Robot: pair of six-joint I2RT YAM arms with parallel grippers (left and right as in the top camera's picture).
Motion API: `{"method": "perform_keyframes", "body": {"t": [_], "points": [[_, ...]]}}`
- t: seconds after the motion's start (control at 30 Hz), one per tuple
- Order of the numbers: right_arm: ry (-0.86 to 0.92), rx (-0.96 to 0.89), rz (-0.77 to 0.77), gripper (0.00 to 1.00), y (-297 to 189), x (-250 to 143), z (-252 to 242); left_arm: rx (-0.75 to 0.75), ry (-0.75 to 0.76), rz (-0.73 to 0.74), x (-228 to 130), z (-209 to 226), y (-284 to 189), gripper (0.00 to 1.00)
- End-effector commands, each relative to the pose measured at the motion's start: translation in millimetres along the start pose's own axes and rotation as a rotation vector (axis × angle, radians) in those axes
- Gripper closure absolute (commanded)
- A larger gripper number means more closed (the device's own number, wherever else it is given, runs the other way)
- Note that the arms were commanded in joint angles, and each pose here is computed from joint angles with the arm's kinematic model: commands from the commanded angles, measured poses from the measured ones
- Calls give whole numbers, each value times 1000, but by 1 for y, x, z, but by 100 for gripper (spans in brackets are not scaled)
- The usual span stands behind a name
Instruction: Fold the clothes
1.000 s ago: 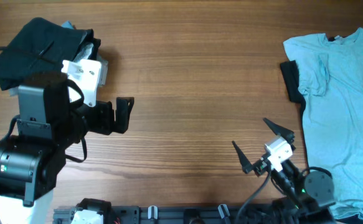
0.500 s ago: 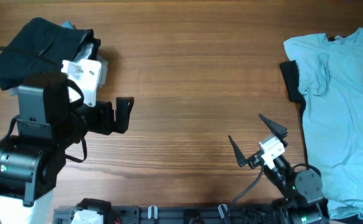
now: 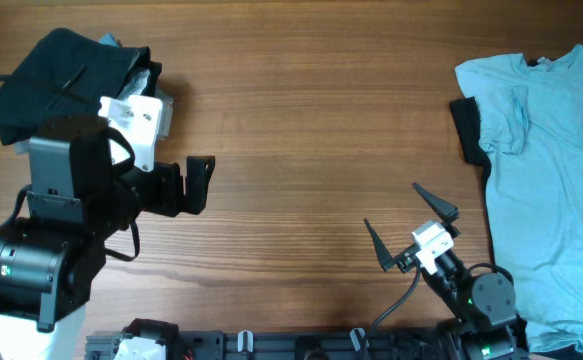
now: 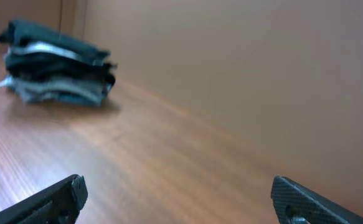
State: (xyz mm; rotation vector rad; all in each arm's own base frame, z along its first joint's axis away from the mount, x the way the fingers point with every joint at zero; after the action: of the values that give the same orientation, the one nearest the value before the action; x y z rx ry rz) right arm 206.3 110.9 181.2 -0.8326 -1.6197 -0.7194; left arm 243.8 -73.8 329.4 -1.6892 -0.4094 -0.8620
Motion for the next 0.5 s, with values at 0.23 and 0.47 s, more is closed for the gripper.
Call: {"method": "perform_keyframes", "body": {"t": [0.23, 0.47], "points": [[-15, 25, 0, 0, 0, 0, 4, 5, -1, -9, 2, 0, -2, 0], [-15, 26, 0, 0, 0, -1, 4, 5, -1, -9, 2, 0, -2, 0]]}}
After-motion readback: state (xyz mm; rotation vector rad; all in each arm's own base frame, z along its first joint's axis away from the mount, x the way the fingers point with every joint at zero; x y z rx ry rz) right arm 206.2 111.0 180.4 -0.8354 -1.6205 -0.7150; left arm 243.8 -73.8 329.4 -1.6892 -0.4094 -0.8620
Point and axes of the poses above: each gripper's point midway between its finger pads, its own y axis out along the fingers, its own z axis along the line the jaws close on, x = y × z, the point moved 1 cm from there along -y, back along the fingers, and after that the axes turned 5 degrees about y, right-handed, at the moved point
